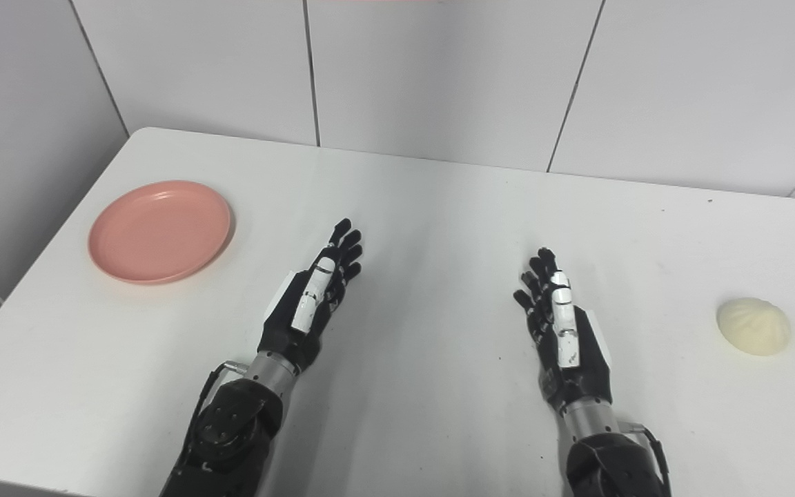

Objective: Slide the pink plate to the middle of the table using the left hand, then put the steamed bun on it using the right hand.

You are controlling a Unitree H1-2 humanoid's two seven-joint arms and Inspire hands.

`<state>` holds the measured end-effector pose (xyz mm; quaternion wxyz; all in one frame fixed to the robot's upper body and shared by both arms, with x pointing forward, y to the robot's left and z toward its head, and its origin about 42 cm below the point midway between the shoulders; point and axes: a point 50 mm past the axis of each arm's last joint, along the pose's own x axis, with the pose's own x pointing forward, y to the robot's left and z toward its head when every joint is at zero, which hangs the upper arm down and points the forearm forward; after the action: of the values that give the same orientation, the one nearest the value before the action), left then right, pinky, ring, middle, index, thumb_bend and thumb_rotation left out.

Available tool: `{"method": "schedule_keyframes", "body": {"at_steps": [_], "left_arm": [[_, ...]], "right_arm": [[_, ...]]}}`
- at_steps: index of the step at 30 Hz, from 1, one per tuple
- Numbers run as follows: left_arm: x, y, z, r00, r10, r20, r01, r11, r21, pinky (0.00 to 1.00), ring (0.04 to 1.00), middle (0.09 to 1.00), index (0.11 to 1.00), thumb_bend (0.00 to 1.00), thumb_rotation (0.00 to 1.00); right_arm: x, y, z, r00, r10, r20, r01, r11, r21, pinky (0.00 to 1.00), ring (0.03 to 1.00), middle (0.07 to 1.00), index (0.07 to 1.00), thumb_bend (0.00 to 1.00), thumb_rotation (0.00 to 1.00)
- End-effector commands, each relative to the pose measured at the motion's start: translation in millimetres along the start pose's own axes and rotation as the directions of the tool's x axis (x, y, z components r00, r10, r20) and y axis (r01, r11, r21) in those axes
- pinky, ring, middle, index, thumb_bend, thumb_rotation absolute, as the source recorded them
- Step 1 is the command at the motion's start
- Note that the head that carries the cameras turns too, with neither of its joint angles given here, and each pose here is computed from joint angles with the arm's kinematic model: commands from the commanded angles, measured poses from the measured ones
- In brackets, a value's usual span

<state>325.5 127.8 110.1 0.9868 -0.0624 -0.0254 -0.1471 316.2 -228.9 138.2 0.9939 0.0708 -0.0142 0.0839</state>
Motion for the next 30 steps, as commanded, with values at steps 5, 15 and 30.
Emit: {"method": "schedule_keyframes", "body": {"at_steps": [5,15,30], "left_arm": [[-20,-4,-36,0.992,0.021,-0.123,-0.025,0.999,-0.03,1.0,1.0,1.0,1.0,0.45,1.0],[-12,-1,-20,0.996,0.027,-0.082,-0.029,0.999,-0.015,1.0,1.0,1.0,1.0,0.43,1.0],[19,13,62,0.994,0.054,0.1,-0.056,0.998,0.014,1.0,0.996,0.996,1.0,0.47,1.0]], "right_arm": [[-1,-1,3,1.0,-0.001,0.014,0.001,1.0,-0.002,1.0,1.0,1.0,1.0,0.26,1.0],[0,1,4,1.0,0.015,0.02,-0.016,1.0,0.021,1.0,1.0,1.0,1.0,0.23,1.0],[2,1,5,1.0,0.014,0.02,-0.014,1.0,0.008,1.0,1.0,1.0,1.0,0.23,1.0]]}}
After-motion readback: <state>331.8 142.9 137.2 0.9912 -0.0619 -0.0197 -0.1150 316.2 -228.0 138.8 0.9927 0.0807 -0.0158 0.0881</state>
